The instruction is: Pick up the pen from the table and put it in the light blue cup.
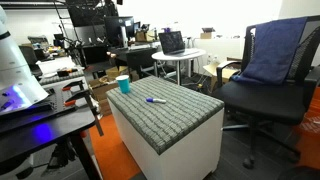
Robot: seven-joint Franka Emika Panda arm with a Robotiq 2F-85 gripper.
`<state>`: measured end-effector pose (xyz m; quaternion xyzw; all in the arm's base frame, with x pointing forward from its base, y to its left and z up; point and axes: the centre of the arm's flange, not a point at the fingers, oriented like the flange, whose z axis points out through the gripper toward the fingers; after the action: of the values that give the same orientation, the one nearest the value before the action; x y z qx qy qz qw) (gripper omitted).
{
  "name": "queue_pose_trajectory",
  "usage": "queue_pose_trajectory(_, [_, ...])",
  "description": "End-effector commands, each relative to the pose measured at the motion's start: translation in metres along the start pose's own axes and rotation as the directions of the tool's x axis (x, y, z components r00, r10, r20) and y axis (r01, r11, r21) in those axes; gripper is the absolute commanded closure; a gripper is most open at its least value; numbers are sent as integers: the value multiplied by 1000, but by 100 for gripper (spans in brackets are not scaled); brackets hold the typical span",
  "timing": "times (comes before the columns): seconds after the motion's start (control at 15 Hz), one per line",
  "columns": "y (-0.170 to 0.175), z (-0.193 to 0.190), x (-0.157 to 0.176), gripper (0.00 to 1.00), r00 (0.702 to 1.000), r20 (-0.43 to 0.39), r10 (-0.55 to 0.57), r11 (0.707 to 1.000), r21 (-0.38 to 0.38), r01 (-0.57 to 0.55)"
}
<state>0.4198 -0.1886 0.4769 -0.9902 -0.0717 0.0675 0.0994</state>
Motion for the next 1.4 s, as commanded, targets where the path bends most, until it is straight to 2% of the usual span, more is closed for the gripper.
queue_pose_trajectory(0.0, [0,0,0,0,1000,0,0,1000,0,0])
queue_pose_trajectory(0.47, [-1,0,1,0,1000,-4,-1,1000,-2,1])
queue_pose_trajectory(0.87, [-16,12,20,0,987,-114,114,993,21,-112])
queue_pose_trajectory(1.07, [-31,27,35,0,961,-163,222,975,37,-219])
queue_pose_trajectory(1.33, [-53,52,54,0,896,-221,386,922,50,-384])
